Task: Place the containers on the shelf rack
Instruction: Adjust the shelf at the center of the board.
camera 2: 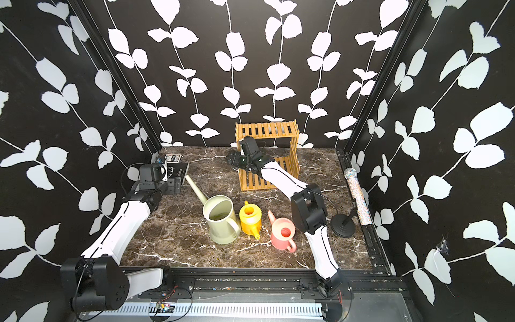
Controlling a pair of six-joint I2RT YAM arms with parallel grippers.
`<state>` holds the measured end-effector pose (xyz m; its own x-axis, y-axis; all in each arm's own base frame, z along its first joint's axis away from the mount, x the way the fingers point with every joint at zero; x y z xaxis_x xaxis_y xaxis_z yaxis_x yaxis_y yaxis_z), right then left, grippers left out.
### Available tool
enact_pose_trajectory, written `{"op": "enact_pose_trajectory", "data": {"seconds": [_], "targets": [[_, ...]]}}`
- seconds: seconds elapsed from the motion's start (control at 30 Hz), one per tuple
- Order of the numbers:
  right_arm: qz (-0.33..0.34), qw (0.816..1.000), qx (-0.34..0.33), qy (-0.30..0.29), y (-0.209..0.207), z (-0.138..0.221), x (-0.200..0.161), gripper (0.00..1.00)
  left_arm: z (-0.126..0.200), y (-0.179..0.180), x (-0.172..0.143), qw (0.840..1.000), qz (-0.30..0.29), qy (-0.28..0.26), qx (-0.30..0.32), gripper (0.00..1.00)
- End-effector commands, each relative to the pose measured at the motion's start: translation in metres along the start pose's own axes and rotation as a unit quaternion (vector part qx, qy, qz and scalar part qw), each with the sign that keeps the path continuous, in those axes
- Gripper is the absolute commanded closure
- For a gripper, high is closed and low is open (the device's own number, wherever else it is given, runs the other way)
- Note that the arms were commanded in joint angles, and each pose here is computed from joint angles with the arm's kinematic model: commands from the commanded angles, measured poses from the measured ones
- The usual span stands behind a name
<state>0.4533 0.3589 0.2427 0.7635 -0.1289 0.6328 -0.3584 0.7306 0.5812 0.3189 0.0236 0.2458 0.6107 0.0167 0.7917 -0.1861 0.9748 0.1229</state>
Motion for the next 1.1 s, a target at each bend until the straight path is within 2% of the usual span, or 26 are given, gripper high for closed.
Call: {"op": "enact_pose_trajectory", "data": {"seconds": [0.0, 0.3, 0.47, 0.63, 0.8, 1.07], "targets": [[-0.004, 1.0, -0.002, -0.004, 0.007, -0.008, 0.005, 0.2, 0.01, 0.004, 0.003, 1.0, 0.011, -0.013, 0.001, 0.01], [0.001, 1.0, 0.006, -0.01, 0.018, -0.02, 0.014, 0.2, 0.01, 0.007, 0.003, 1.0, 0.009, -0.018, 0.011, 0.01], [0.008, 1.0, -0.014, -0.002, 0.018, -0.004, 0.012, 0.2, 0.009, 0.004, 0.0, 1.0, 0.012, -0.015, 0.001, 0.01], [0.033, 0.999, -0.032, -0.017, 0.024, 0.04, 0.014, 0.19, 0.007, 0.004, 0.0, 1.0, 0.013, -0.017, 0.0, 0.01], [0.055, 0.995, -0.077, -0.023, 0.012, 0.086, 0.008, 0.17, 0.007, 0.003, 0.0, 1.0, 0.013, -0.012, -0.003, 0.01], [0.088, 0.978, -0.185, -0.024, -0.036, 0.166, 0.005, 0.16, 0.006, 0.003, 0.001, 1.0, 0.013, -0.011, -0.001, 0.02]]}}
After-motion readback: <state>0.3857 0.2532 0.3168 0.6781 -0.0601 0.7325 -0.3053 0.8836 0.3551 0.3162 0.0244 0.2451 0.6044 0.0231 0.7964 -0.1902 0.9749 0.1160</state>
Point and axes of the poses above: each gripper's point midway between its finger pads, its own z axis back along the fingers, its own y axis along the line the jaws close on, x = y × z, the point moved 7 cm from there along z, back along the fingers, and after that the axes turned 6 degrees about z, right-handed, at the moved point
